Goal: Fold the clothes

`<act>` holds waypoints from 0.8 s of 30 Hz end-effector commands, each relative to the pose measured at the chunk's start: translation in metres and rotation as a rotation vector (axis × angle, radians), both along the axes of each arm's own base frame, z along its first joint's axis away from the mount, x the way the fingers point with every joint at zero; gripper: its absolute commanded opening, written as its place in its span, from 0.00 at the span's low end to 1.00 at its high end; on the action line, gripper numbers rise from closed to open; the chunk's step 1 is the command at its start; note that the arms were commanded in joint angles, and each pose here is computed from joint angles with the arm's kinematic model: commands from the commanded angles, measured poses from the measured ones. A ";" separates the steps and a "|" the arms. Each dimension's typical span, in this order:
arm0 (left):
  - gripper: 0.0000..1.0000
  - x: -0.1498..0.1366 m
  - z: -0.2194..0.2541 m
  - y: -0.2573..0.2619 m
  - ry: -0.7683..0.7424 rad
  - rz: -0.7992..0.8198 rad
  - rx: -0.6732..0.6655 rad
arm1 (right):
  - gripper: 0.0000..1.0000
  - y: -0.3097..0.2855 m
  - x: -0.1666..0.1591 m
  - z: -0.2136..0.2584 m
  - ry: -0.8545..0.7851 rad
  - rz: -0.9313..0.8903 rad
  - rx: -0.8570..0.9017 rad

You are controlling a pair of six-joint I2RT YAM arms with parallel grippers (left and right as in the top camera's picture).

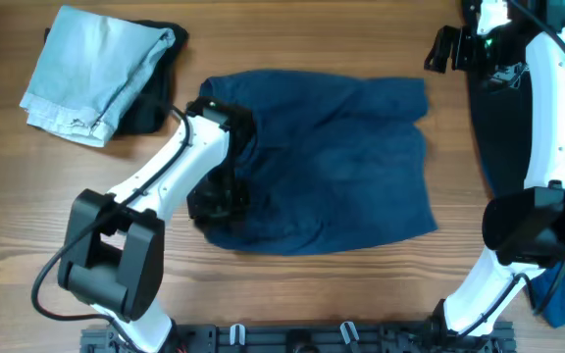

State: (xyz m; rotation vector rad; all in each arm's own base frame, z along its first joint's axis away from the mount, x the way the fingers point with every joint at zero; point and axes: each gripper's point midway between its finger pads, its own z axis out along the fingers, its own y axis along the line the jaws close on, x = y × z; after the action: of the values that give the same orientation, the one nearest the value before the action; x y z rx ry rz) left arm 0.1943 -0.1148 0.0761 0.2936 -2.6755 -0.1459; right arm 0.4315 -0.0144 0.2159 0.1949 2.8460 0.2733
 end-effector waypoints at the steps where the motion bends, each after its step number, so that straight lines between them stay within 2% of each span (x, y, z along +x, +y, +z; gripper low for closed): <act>1: 1.00 -0.006 -0.013 0.010 0.007 0.094 0.027 | 1.00 0.006 -0.006 0.003 0.014 0.030 0.021; 5: 1.00 0.034 -0.008 0.024 -0.169 0.204 -0.034 | 1.00 0.008 -0.030 0.009 0.073 0.029 0.040; 10: 1.00 0.086 0.046 0.050 -0.538 0.334 -0.138 | 1.00 0.000 -0.073 0.081 -0.081 -0.072 0.029; 12: 0.95 0.090 0.048 0.049 -0.562 0.329 -0.150 | 0.99 -0.003 -0.097 0.085 -0.076 -0.138 0.015; 14: 0.93 0.089 0.044 0.046 -0.543 0.315 -0.151 | 0.99 0.001 -0.124 0.068 -0.010 -0.167 0.031; 15: 0.88 0.088 0.040 0.045 -0.529 0.308 -0.154 | 0.99 0.004 -0.139 0.053 0.045 -0.172 0.038; 18: 0.79 0.075 0.027 0.038 -0.483 0.265 -0.157 | 0.93 0.009 -0.182 -0.011 0.228 -0.157 0.041; 21: 0.73 0.064 0.000 0.032 -0.460 0.249 -0.167 | 0.84 0.005 -0.190 -0.072 0.282 -0.151 0.006; 24: 0.75 0.062 -0.015 0.029 -0.466 0.243 -0.178 | 0.73 0.004 -0.189 -0.120 0.268 -0.149 0.002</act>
State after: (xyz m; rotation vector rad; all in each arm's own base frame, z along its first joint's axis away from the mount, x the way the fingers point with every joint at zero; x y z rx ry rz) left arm 0.2605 -0.0817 0.0720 0.6818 -3.0576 0.2506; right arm 0.2471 -0.0073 0.1195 0.4779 3.0764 0.2701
